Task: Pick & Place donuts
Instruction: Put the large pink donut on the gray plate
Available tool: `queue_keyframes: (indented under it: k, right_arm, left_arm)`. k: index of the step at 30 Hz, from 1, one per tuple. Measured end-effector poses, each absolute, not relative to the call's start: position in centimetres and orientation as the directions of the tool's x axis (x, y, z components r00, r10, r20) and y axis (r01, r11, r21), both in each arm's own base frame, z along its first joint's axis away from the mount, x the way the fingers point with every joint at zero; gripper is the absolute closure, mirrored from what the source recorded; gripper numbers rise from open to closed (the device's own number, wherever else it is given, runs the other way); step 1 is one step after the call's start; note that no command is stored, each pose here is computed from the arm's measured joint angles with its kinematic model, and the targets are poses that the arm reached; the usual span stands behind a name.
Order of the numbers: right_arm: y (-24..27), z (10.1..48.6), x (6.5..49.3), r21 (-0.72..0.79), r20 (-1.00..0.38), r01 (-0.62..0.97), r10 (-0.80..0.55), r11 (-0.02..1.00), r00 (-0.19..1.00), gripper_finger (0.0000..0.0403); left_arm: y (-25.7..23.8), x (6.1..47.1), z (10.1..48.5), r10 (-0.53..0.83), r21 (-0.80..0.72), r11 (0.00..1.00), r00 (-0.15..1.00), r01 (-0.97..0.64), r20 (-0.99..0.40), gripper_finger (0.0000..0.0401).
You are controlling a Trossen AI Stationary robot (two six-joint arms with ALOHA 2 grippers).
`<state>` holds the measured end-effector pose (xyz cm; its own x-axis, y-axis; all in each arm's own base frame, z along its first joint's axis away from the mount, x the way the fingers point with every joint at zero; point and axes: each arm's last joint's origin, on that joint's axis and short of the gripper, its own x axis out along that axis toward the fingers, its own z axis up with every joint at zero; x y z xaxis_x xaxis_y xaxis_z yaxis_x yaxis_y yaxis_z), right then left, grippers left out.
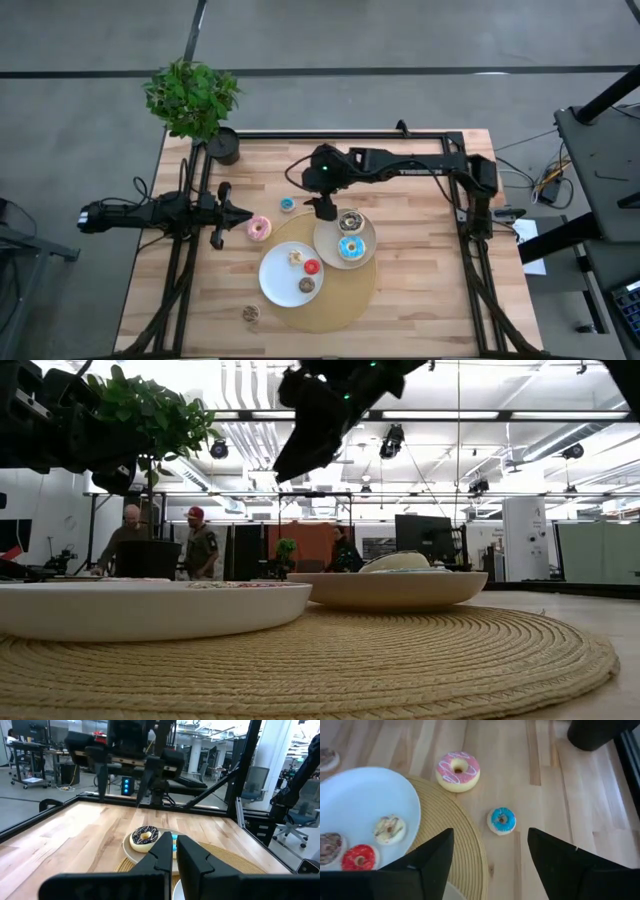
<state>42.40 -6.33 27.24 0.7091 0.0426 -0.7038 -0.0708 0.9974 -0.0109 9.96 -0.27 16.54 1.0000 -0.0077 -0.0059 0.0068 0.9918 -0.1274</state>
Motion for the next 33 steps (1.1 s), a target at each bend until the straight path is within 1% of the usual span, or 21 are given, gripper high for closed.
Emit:
queue_keyframes:
  k: [2, 5, 9, 14, 21, 26, 28, 33]
  right_arm:
    - [-6.0, 27.3, 41.7, -0.008, -0.690, -0.069, 0.045, 0.998, 0.722, 0.0171]
    - [-5.3, 26.8, 40.7, -0.007, -0.700, -0.074, 0.048, 0.997, 0.712, 0.0193]
    - [-4.7, 26.3, 39.3, -0.055, -0.711, -0.041, -0.010, 0.998, 0.703, 0.0228]
    - [-3.9, 26.2, 37.2, -0.074, -0.716, -0.038, -0.027, 0.996, 0.698, 0.0276]
    - [-2.8, 25.9, 33.8, -0.080, -0.690, -0.057, -0.014, 0.995, 0.723, 0.0344]
    - [-1.5, 25.6, 31.3, -0.086, -0.655, -0.086, 0.009, 0.993, 0.756, 0.0385]
    - [-0.9, 25.5, 30.4, -0.090, -0.634, -0.101, 0.022, 0.991, 0.773, 0.0392]
    - [0.6, 25.3, 28.5, -0.099, -0.593, -0.144, 0.058, 0.985, 0.803, 0.0394]
  left_arm:
    - [-0.3, 10.0, 16.5, -0.007, -0.127, 0.992, 1.000, 0.007, -0.006, 0.0401]
    - [-0.3, 10.0, 16.5, -0.008, -0.127, 0.992, 1.000, 0.007, -0.006, 0.0401]
    - [-0.3, 10.0, 16.5, -0.008, -0.127, 0.992, 1.000, 0.007, -0.006, 0.0401]
    - [-0.3, 10.0, 16.5, -0.008, -0.127, 0.992, 1.000, 0.007, -0.006, 0.0401]
    - [-0.3, 10.0, 16.5, -0.008, -0.127, 0.992, 1.000, 0.007, -0.006, 0.0401]
    - [-0.3, 10.0, 16.5, -0.008, -0.127, 0.992, 1.000, 0.007, -0.006, 0.0401]
    - [-0.3, 10.0, 16.5, -0.008, -0.127, 0.992, 1.000, 0.007, -0.006, 0.0401]
    - [-0.3, 10.0, 16.5, -0.008, -0.127, 0.992, 1.000, 0.007, -0.006, 0.0401]
